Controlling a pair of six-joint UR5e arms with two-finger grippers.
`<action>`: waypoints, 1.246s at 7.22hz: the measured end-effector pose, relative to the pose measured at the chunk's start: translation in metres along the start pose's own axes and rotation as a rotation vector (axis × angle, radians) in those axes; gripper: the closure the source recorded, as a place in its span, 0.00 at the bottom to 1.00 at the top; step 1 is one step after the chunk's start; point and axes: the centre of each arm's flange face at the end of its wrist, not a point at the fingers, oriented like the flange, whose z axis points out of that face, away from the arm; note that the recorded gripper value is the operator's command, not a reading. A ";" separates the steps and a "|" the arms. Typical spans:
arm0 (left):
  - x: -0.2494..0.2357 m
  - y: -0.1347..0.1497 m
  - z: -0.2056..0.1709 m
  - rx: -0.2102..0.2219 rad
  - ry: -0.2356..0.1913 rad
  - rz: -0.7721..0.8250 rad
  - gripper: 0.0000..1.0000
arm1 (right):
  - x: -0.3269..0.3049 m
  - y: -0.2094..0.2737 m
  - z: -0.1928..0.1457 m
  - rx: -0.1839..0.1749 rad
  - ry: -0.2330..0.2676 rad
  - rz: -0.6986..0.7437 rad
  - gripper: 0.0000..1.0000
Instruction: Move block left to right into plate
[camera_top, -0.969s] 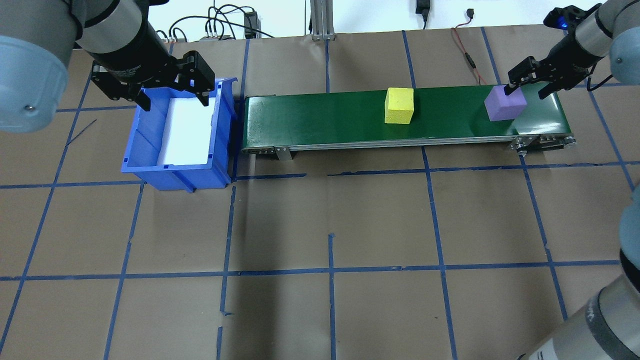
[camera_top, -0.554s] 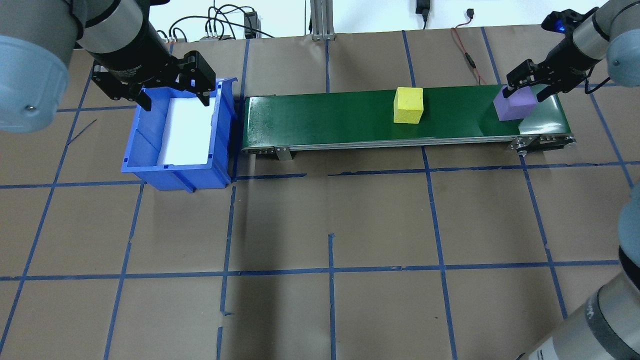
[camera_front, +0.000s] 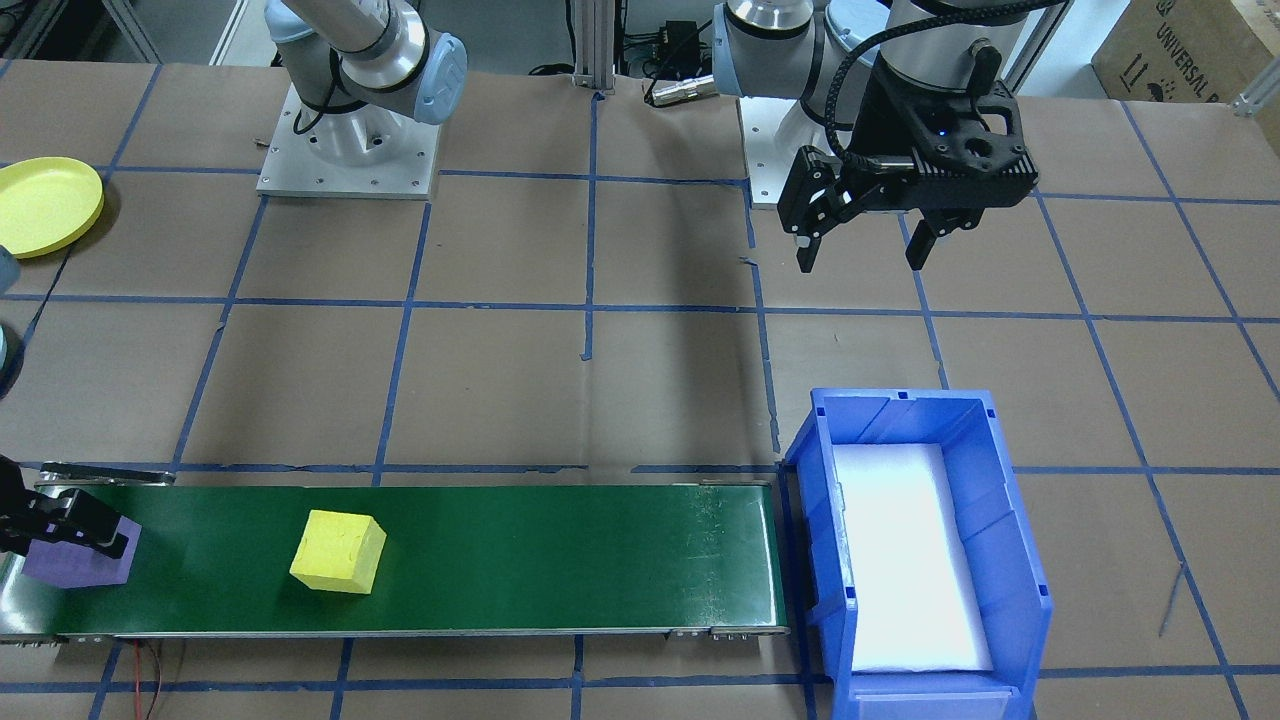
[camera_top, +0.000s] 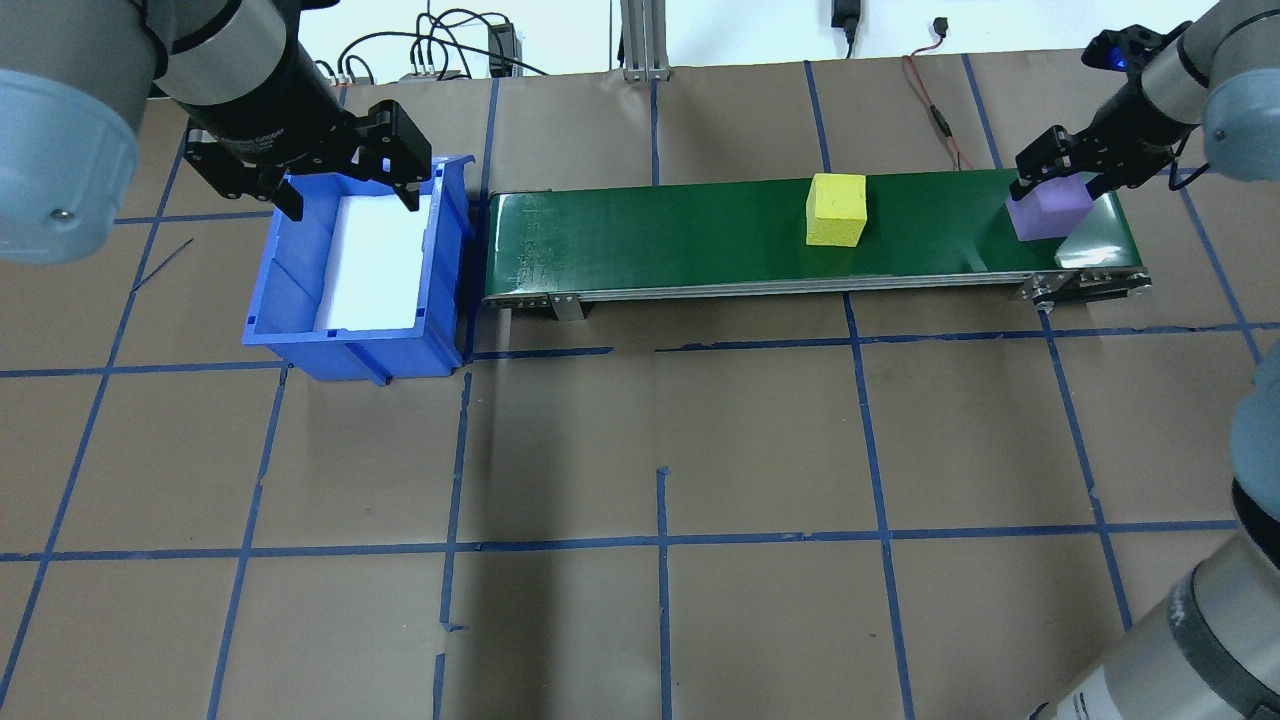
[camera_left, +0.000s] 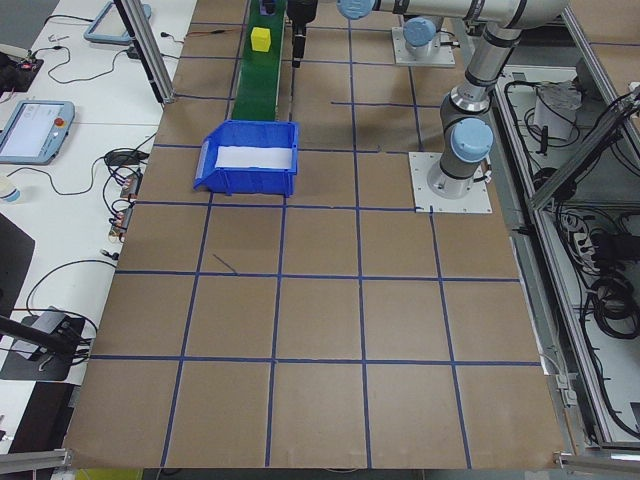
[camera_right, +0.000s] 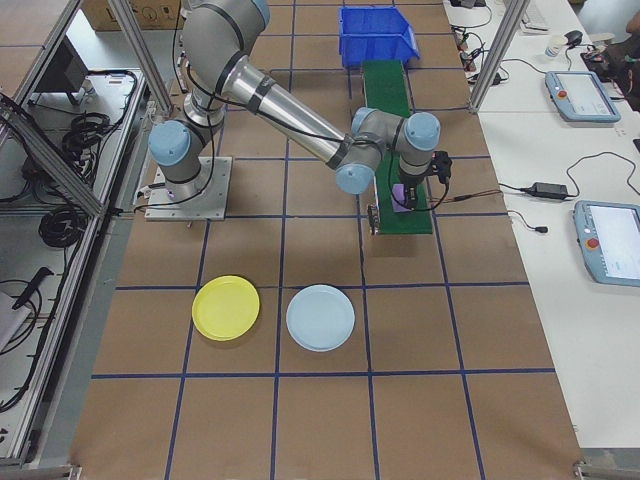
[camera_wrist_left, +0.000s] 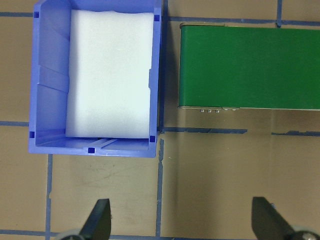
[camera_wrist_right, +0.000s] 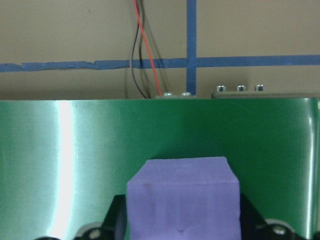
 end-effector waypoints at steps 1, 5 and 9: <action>0.000 0.000 0.000 0.000 0.000 0.000 0.00 | 0.004 -0.001 -0.008 0.013 0.057 -0.005 0.67; 0.000 0.001 0.000 0.000 0.000 0.000 0.00 | 0.046 0.036 -0.056 -0.029 0.205 -0.060 0.65; 0.001 0.002 0.001 -0.005 0.000 0.002 0.00 | 0.229 0.158 -0.062 -0.092 0.151 -0.035 0.47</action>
